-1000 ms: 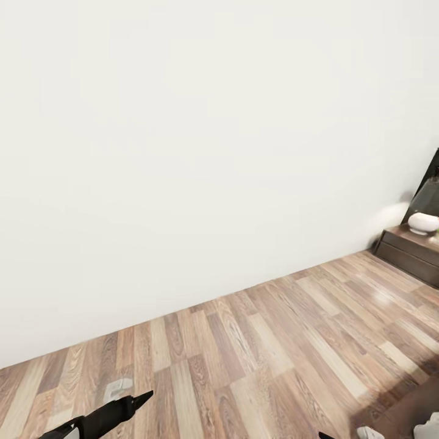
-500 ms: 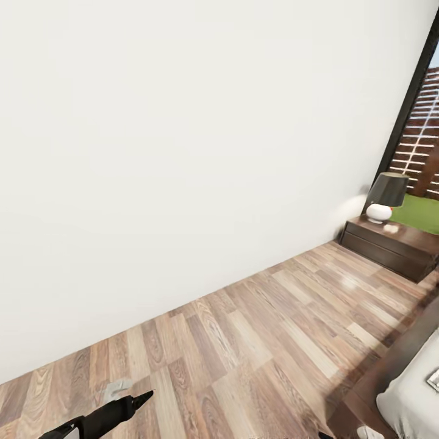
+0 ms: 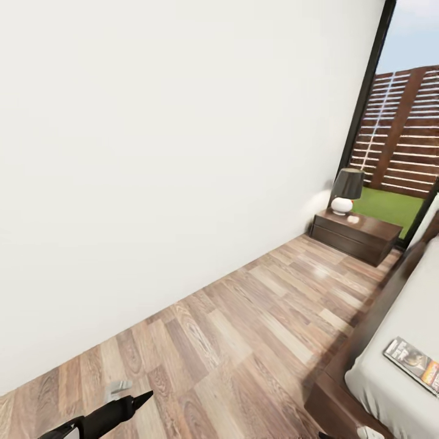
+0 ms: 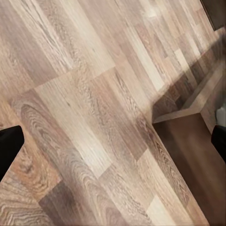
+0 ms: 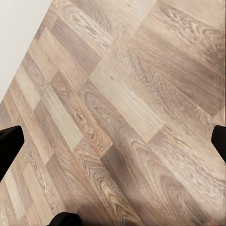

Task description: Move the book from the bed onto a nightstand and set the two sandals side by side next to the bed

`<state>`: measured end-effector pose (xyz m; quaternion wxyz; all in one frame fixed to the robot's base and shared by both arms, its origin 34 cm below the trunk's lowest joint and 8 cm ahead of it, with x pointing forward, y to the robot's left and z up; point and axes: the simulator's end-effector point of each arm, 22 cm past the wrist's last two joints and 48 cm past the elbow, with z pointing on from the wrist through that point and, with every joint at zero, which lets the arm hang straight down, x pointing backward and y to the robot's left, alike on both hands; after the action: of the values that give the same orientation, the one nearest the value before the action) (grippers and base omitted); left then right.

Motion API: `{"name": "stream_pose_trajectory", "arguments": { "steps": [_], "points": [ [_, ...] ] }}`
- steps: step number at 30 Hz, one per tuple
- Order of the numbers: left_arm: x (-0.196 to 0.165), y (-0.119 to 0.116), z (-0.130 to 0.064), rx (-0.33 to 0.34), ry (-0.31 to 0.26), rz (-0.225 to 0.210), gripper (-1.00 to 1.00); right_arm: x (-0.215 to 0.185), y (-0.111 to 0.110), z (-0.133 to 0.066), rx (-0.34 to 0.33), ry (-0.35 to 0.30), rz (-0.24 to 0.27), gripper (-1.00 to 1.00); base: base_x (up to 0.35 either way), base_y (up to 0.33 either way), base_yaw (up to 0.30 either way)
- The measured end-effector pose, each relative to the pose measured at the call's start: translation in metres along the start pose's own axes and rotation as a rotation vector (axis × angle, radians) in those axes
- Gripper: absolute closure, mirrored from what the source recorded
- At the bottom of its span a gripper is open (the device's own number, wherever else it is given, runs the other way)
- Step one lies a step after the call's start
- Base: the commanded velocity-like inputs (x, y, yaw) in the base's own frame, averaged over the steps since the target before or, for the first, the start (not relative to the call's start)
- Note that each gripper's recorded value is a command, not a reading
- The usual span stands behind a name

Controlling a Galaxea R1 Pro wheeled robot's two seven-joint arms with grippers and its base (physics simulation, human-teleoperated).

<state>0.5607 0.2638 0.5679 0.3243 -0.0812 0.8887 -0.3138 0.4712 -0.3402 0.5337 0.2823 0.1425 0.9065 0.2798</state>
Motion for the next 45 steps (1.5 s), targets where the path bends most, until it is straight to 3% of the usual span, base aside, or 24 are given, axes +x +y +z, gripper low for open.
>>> {"name": "stream_pose_trajectory", "arguments": {
  "steps": [45],
  "points": [
    [0.0, -0.0003, 0.0, 0.001, 0.0, 0.0, -1.0, -0.0002, 0.0003, 0.0002, -0.001, 0.0, 0.0, -1.0, 0.0, 0.0, -0.284]
  ]
}}
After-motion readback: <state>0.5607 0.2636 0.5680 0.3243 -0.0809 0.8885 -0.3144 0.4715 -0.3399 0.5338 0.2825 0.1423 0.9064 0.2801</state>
